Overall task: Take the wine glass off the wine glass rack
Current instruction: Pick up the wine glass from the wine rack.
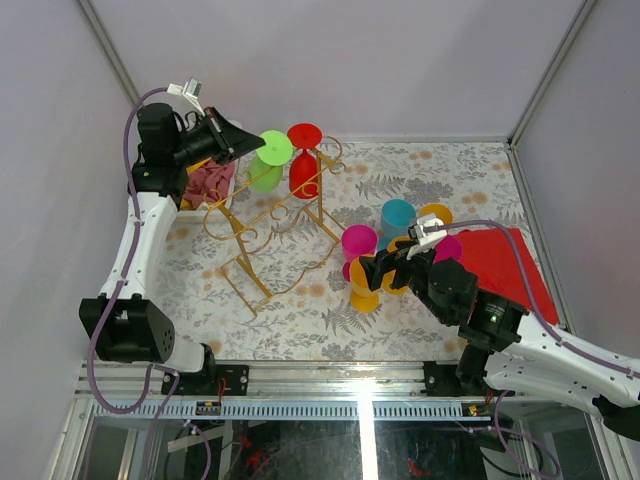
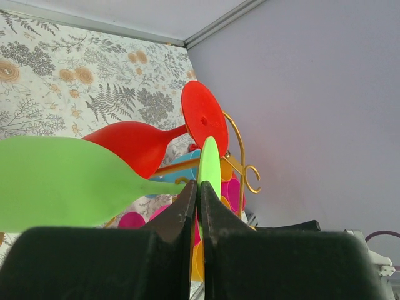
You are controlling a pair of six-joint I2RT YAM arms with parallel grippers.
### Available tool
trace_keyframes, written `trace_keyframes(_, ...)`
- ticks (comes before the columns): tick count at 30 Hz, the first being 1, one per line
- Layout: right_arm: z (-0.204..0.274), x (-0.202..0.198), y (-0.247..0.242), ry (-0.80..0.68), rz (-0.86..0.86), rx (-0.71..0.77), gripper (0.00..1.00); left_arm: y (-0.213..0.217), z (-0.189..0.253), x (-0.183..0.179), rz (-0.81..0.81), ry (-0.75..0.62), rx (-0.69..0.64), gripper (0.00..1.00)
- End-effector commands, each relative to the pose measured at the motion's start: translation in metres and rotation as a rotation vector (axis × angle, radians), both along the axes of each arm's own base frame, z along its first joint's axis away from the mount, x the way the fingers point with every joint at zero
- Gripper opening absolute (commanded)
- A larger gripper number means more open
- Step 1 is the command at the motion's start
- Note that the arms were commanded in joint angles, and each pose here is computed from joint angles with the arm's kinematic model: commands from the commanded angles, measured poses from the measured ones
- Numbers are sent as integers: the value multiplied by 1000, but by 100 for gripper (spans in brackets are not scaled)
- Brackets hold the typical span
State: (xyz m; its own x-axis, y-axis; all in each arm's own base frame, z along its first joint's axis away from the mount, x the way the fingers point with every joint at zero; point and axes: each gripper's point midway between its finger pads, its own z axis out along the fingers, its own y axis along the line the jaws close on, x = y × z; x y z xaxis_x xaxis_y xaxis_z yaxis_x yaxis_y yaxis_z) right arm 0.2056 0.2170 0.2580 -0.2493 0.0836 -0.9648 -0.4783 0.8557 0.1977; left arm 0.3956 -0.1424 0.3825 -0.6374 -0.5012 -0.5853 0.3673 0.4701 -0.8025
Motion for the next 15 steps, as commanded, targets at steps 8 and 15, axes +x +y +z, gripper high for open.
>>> trace_keyframes(8, 30, 5, -5, -42, -46, 82, 99, 3, 35, -4, 28, -109, 17, 0)
trace_keyframes(15, 30, 5, -5, -41, -46, 81, 99, 6, 39, -5, 57, -121, 31, 0)
